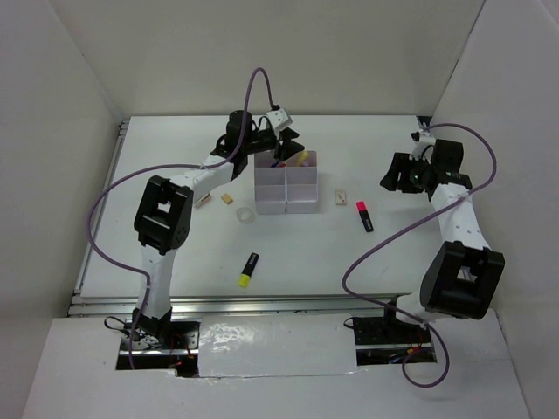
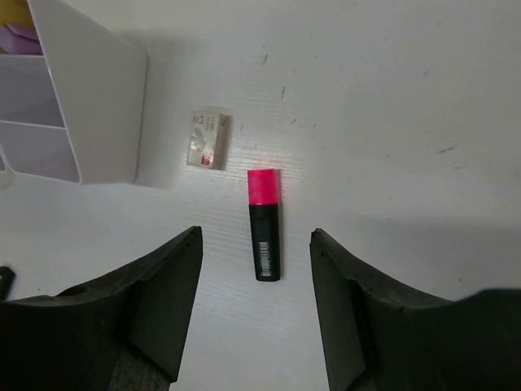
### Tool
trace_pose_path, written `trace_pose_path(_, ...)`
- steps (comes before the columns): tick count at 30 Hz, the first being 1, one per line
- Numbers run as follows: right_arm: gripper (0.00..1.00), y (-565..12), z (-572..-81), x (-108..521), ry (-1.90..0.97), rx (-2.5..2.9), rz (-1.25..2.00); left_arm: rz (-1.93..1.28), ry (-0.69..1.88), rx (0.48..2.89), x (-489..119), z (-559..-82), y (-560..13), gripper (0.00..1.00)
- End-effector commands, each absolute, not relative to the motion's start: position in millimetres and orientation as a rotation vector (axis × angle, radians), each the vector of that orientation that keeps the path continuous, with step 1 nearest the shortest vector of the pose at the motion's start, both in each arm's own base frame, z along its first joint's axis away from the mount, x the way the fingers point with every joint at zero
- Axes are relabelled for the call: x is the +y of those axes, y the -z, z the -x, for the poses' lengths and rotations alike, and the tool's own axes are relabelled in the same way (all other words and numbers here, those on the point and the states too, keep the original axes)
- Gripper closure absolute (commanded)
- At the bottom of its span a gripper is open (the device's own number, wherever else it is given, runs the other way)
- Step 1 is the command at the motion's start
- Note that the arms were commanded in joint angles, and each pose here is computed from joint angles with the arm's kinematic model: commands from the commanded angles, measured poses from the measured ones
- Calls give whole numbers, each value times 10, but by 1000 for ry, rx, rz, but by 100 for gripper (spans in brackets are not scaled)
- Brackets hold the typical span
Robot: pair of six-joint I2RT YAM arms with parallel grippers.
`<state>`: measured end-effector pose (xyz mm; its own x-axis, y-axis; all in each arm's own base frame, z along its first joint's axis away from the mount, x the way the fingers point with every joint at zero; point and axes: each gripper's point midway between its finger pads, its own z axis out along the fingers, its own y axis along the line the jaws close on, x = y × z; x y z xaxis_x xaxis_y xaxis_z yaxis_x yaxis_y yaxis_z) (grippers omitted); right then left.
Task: Sort the stationery into containers
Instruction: Place the pen in the storage box, then pick up the pen from the center of the board.
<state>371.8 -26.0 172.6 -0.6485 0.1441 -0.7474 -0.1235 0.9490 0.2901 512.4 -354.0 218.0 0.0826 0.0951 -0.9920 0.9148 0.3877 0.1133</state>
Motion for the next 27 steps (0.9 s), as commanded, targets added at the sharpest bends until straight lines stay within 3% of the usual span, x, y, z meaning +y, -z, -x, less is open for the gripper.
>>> trace_pose_path(1,38,-1658,-3745,-250,-304,2330,38,-956,782,1220,-3515,-5041,-2859,41)
trace_pose_path(3,39,-1585,-3777,-170,-288,2370,75,-943,779,1200,-3486,-4972,-3070,31)
trace_pose_path(10,40,-1216,-3755,56,-181,2522,176,-863,710,1132,-3146,-4549,-3942,28)
trace_pose_path(15,41,-932,-3797,211,-97,2618,252,-766,547,1233,-2592,-4274,-4156,29)
trace_pose_path(22,41,-675,-3993,260,-40,2733,304,-572,444,1470,-1766,-3895,-3700,28)
trace_pose_path(27,42,-478,-4050,209,22,2800,356,-476,405,1507,-1461,-3659,-3593,28)
